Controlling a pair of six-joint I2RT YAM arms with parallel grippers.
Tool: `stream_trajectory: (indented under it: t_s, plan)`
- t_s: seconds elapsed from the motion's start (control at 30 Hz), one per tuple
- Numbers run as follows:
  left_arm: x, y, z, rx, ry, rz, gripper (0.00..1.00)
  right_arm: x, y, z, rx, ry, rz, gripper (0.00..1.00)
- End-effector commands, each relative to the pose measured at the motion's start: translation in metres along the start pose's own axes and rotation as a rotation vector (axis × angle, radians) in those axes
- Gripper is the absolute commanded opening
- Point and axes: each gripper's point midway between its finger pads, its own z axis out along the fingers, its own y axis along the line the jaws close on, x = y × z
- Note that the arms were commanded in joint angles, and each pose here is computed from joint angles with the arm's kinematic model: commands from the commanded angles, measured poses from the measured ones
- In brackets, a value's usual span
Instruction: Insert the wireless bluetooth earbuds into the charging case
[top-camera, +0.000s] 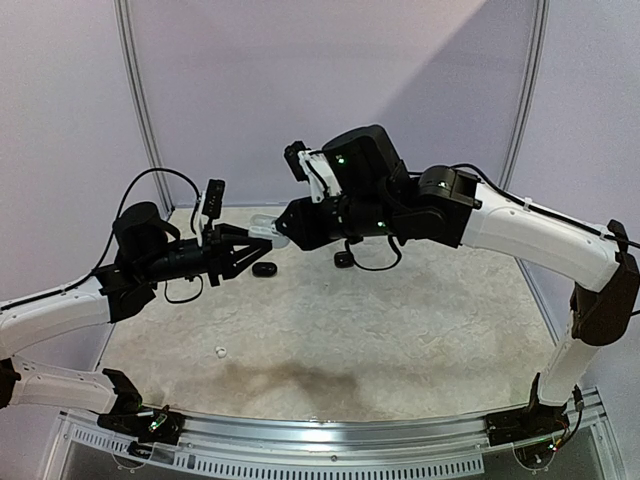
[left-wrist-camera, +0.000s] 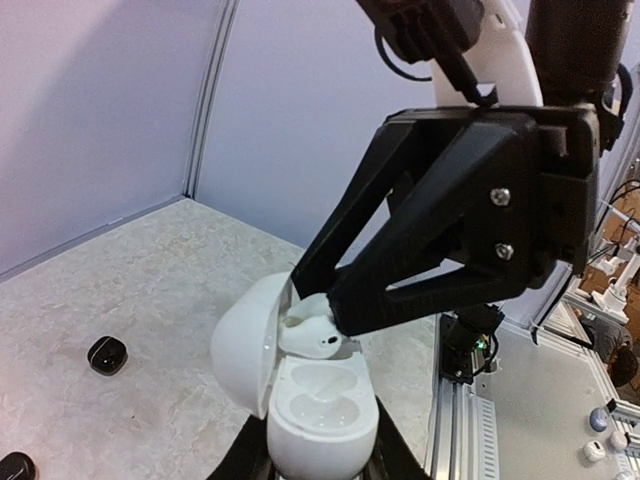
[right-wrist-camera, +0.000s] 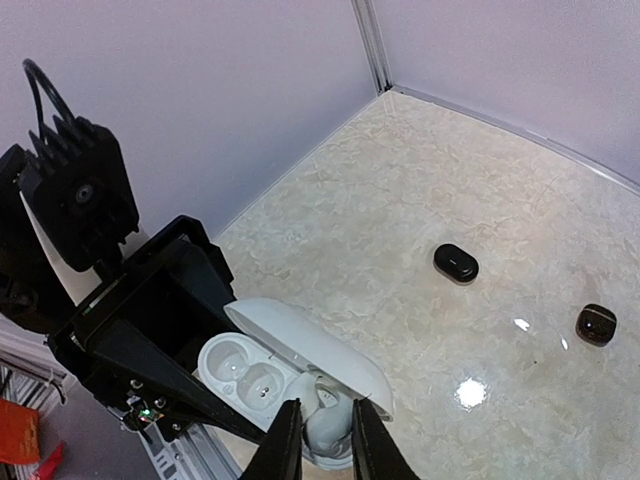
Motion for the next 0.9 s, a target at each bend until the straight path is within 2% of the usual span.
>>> stream_trajectory:
  t_s: [0.0, 0.4, 0.87]
  plan:
    - [-0.016, -0.010, -0.002, 0.027, -0.053, 0.063, 0.00, 0.035, 0.004, 0.014, -0.028, 0.102, 0.013, 0.22]
    - [-0.019, -0.011, -0.002, 0.033, -0.060, 0.070, 0.00, 0.043, -0.002, 0.020, -0.005, 0.114, 0.021, 0.27]
    - [-0.024, -0.011, -0.002, 0.024, -0.078, 0.090, 0.00, 0.039, 0.006, 0.016, -0.056, 0.075, 0.042, 0.04]
